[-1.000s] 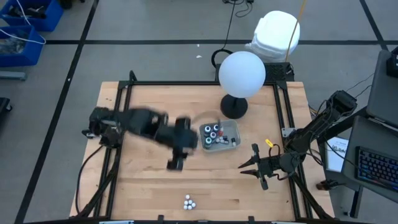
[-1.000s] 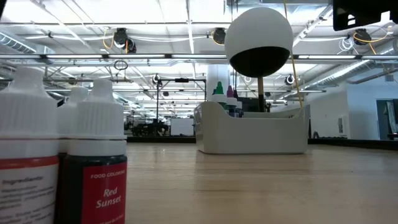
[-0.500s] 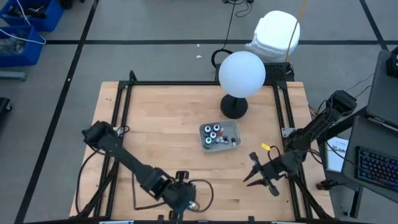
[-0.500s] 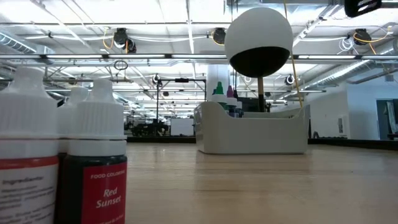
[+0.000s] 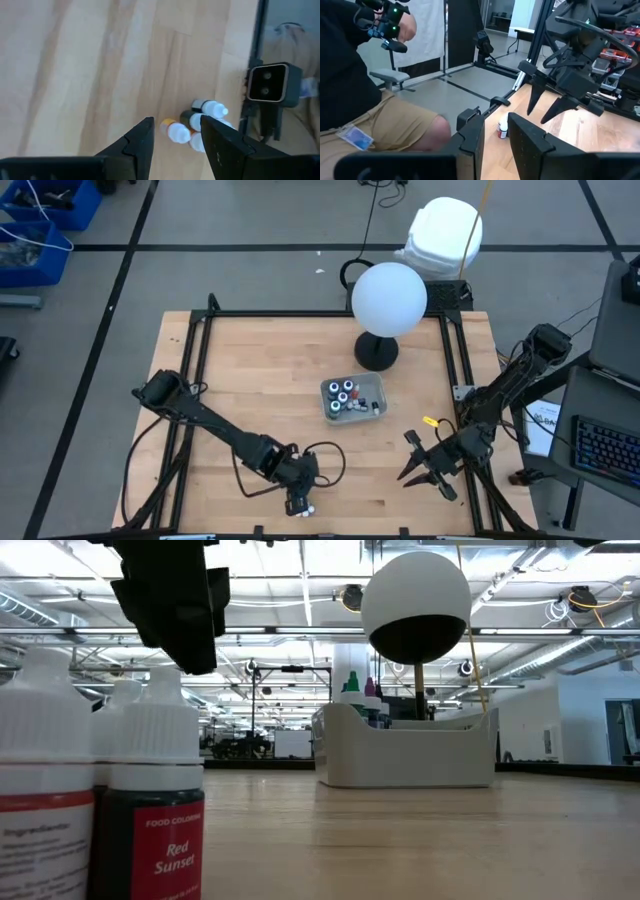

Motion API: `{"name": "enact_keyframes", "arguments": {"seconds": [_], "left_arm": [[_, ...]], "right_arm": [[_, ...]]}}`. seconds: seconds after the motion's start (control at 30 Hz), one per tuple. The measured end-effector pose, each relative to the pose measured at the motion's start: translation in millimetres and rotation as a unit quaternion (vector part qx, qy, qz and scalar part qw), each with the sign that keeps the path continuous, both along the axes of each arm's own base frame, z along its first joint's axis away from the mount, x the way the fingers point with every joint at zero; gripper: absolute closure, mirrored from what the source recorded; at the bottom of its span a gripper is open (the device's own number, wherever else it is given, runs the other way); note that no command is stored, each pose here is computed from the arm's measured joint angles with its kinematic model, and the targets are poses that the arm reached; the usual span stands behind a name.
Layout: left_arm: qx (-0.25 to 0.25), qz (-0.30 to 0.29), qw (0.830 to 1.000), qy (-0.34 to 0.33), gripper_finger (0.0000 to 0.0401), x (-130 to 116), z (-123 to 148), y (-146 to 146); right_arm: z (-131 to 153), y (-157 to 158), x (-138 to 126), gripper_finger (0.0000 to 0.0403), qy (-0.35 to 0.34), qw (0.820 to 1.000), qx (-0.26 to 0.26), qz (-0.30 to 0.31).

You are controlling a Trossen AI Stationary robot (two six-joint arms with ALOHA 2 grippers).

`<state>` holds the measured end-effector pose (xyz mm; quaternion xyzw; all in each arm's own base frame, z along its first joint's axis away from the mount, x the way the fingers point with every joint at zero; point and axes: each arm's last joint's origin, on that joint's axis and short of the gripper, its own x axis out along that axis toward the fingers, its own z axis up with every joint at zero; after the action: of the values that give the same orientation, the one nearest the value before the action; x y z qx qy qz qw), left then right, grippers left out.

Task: Pick & Place food coloring
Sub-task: Put the orange food coloring bottle into the gray bin

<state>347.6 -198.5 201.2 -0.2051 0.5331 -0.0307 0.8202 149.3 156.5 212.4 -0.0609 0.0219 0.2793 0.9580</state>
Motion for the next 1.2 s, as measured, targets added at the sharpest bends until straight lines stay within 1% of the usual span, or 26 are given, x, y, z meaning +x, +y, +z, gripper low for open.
{"name": "enact_keyframes", "arguments": {"seconds": [0.2,0.37,0.57,0.73,0.9,1.2], "left_arm": [[-0.015,-0.006,1.000,0.002,0.0235,-3,-5,-4],[-0.013,-0.027,0.999,-0.013,0.0235,-5,-7,-10],[-0.019,-0.026,0.999,-0.021,0.0235,-7,-14,-10],[-0.016,-0.026,0.999,-0.016,0.0235,-9,-20,-8],[-0.016,-0.029,0.999,-0.021,0.0235,-9,-20,-9],[0.003,-0.039,0.999,-0.033,0.0235,-13,-20,-15]], "right_arm": [[-1,0,0,0.0326,0.001,1.000,-0.009,0.000],[-1,0,0,0.0326,0.001,1.000,-0.008,0.000],[-1,0,0,0.0326,0.002,1.000,-0.008,0.000],[-1,0,0,0.0326,0.001,1.000,-0.008,0.000],[-1,0,0,0.0326,0.001,1.000,-0.008,0.000],[-1,0,0,0.0326,0.001,1.000,-0.008,0.000]]}}
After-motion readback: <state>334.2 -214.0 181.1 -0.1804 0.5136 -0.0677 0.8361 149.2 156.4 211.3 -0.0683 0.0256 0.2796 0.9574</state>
